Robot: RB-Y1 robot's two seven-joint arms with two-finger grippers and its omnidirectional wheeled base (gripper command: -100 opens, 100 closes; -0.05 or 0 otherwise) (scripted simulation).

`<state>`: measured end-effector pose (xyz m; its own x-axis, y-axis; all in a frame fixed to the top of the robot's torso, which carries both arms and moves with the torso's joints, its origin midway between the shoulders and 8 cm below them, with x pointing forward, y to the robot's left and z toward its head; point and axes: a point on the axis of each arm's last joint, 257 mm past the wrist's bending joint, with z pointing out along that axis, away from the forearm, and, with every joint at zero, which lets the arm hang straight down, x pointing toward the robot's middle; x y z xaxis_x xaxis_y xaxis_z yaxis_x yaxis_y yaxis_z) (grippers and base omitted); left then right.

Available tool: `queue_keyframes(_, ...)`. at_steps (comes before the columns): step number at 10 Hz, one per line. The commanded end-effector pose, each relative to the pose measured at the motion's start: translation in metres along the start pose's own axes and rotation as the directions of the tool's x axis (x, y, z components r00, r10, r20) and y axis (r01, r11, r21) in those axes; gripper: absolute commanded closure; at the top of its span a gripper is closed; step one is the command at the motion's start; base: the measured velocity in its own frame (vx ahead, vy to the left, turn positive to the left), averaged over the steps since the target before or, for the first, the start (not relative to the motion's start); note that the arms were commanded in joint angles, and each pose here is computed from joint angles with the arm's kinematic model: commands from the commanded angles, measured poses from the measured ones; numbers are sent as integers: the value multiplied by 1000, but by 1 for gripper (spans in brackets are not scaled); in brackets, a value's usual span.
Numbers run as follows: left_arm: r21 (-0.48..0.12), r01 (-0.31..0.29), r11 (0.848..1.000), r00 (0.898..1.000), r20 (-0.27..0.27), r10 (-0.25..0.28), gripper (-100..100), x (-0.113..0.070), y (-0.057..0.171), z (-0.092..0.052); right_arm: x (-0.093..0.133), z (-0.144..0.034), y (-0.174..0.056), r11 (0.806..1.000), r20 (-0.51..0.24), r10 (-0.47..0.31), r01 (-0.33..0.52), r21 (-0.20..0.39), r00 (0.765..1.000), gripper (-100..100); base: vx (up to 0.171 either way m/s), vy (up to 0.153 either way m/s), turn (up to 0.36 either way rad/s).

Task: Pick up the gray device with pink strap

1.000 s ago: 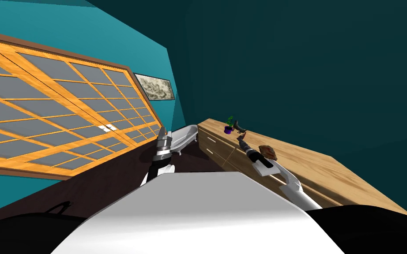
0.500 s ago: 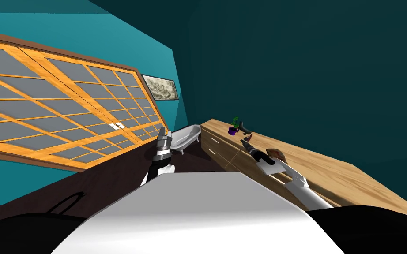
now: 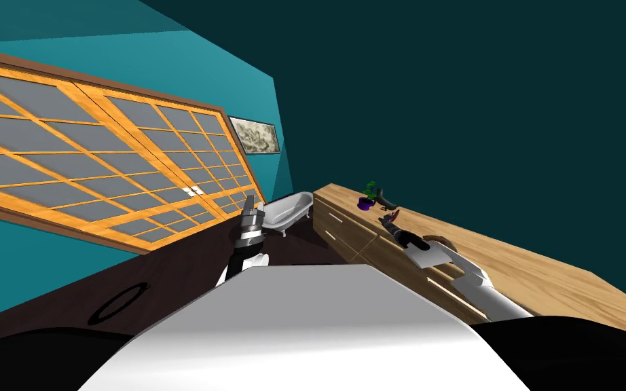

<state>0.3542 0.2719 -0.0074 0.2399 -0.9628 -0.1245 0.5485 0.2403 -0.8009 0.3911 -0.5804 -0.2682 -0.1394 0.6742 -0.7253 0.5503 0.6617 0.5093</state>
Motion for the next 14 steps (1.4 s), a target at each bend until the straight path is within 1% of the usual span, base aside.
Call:
queue_keyframes(1,0,0,1000,1000,0,0,0,0,0,0,-22,0,-35,993,12,-70,69,100,997,-100,35,76,190)
queue_keyframes(2,0,0,1000,1000,0,0,0,0,0,0,-24,0,-38,991,12,-75,73,112,997,-100,37,44,55)
queue_keyframes(3,0,0,1000,1000,0,0,0,0,0,0,-39,-2,-56,979,17,-117,112,169,993,-100,29,37,83)
queue_keyframes(5,0,0,1000,1000,0,0,0,0,0,0,-68,-6,-83,949,21,-189,177,262,982,-100,38,62,158)
queue_keyframes(7,0,0,1000,1000,0,0,0,0,0,0,-93,-13,-104,913,20,-245,224,342,969,-100,42,57,114)
queue_keyframes(9,0,0,1000,1000,0,0,0,0,0,0,-112,-19,-118,882,18,-285,255,396,958,-100,30,46,78)
queue_keyframes(10,0,0,1000,1000,0,0,0,0,0,0,-120,-22,-123,870,17,-299,265,416,954,-100,14,33,66)
queue_keyframes(11,0,0,1000,1000,0,0,0,0,0,0,-130,-25,-130,852,15,-316,277,444,948,-100,13,22,52)
queue_keyframes(12,0,0,1000,1000,0,0,0,0,0,0,-125,-23,-125,864,17,-306,270,425,952,-100,7,8,8)
queue_keyframes(13,0,0,1000,1000,0,0,0,0,0,0,-126,-23,-126,861,16,-308,271,430,951,0,0,0,0)
queue_keyframes(14,0,0,1000,1000,0,0,0,0,0,0,-147,-21,-126,874,77,-301,243,421,950,-100,32,47,44)
